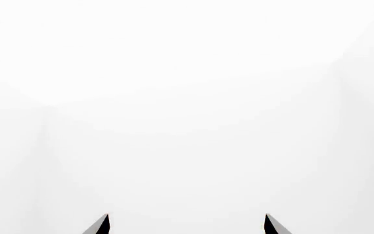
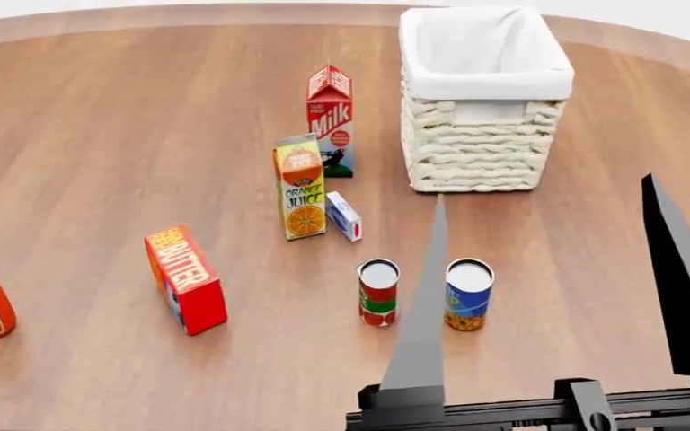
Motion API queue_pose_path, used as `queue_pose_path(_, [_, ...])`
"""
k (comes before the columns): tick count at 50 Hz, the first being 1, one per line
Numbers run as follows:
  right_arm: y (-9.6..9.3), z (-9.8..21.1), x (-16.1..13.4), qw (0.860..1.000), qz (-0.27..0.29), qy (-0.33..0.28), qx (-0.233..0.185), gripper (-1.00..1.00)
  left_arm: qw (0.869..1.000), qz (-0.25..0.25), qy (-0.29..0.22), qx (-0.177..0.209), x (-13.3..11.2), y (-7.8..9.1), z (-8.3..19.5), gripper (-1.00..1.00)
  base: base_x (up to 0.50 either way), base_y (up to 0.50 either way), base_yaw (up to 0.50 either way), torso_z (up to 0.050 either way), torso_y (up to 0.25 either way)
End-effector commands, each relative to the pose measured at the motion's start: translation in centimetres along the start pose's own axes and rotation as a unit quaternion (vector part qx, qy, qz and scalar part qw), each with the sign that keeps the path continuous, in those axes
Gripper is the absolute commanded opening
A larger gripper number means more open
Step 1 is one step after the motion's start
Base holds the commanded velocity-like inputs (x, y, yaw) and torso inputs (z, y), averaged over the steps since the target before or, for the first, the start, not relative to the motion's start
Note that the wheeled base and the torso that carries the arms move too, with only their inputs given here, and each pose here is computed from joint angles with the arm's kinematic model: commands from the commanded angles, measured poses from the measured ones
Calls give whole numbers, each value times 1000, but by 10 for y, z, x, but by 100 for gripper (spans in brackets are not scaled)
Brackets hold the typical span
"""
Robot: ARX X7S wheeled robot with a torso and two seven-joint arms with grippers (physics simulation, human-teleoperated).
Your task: Pick up the alphabet soup and the tomato sauce, and put them in the basket.
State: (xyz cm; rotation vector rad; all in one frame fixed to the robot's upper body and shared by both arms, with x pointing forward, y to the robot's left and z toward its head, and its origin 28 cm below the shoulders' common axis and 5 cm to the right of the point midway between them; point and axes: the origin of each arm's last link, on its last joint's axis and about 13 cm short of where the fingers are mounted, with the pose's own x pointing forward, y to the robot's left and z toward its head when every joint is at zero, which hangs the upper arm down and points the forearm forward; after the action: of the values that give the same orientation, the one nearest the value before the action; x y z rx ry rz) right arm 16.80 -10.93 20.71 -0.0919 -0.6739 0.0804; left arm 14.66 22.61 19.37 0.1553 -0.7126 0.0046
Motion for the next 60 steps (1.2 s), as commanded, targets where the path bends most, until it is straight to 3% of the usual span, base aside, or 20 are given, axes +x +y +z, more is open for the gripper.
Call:
queue_pose_path(1, [1, 4, 2, 1000, 4, -4, 0, 100, 1000, -2, -2, -1, -1, 0, 1, 100, 0, -184, 0, 0, 0])
queue_pose_path(11, [1, 1, 2, 1000, 5, 6, -17, 100, 1000, -4, 1, -2, -1, -1, 0, 100, 89, -14, 0, 0, 0])
queue_pose_path(60, [2, -2, 0, 1000, 4, 6, -14, 100, 1000, -5, 0, -3, -1, -3, 1, 100, 368, 0, 0, 0, 0])
